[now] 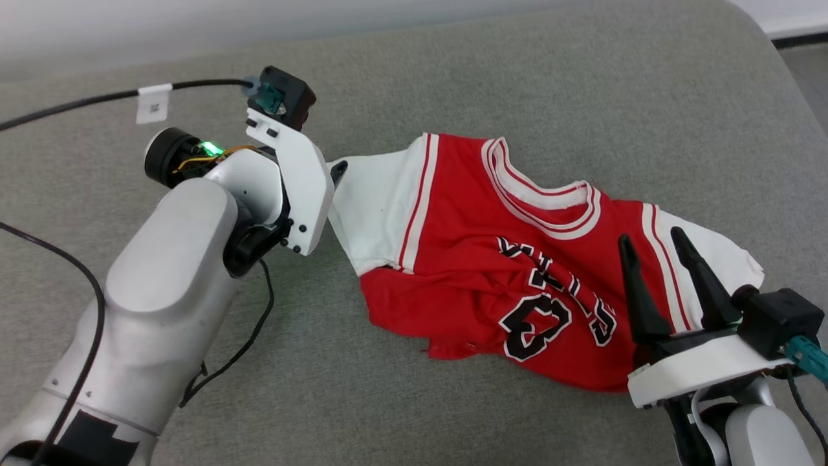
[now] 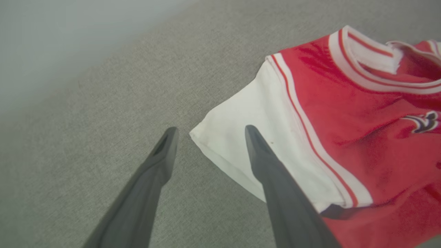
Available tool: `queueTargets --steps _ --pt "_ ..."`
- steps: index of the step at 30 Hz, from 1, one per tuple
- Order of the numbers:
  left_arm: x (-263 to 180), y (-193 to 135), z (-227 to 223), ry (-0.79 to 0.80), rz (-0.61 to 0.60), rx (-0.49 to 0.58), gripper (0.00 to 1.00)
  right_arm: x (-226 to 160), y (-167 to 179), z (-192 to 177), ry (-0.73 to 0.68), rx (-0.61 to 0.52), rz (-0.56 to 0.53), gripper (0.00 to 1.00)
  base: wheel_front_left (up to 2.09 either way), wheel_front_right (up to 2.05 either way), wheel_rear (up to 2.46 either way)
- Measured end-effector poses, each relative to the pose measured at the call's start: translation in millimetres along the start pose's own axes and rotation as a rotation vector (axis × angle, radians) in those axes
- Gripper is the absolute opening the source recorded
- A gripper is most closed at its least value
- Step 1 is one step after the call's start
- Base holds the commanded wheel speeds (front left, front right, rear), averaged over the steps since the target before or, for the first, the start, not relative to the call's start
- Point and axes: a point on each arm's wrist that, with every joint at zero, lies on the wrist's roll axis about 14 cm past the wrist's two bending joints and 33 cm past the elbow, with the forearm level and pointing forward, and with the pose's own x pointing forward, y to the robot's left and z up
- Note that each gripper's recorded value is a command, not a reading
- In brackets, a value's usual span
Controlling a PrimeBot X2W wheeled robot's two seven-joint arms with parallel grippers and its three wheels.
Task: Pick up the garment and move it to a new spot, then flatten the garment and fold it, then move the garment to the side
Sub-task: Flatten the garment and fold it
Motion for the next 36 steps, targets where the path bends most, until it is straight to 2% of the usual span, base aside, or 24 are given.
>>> queueTargets --steps 5,11,12,14,19,26,31,36 --pt "27.3 -5.3 -56.7 0.293 -0.094 0.027 1.0 5.4 -10.8 -21.8 0.043 0.011 -0.033 1.0 0.0 0.0 0.0" --pt "43.5 -9.6 -97.2 0.518 -0.176 -0.009 1.0 -1.4 -28.8 -44.4 0.095 0.021 -0.093 1.0 0.0 0.0 0.0" --pt "44.6 -10.5 -100.1 0.538 -0.184 -0.018 0.56 -2.0 -30.6 -44.7 0.094 0.024 -0.099 1.0 0.0 0.0 0.0" --pt "46.8 -14.1 -103.3 0.555 -0.2 -0.035 0.0 -2.4 -33.7 -45.2 0.095 0.024 -0.109 1.0 0.0 0.0 0.0" --pt "50.5 -15.9 -103.9 0.508 -0.197 -0.016 0.0 -3.5 -39.9 -46.7 0.097 0.027 -0.128 1.0 0.0 0.0 0.0" --pt "38.7 -9.3 -90.4 0.35 -0.139 0.022 0.0 -1.4 -40.2 -39.3 0.083 0.021 -0.125 1.0 0.0 0.0 0.0" --pt "9.7 4.1 -76.6 0.231 -0.067 0.019 0.0 -0.4 -30.4 -30.9 0.073 0.014 -0.093 1.0 0.0 0.0 0.0" --pt "-34.8 15.8 -70.5 0.115 0.025 -0.05 0.0 -3.0 -15.3 -18.5 0.059 0.011 -0.047 1.0 0.0 0.0 0.0"
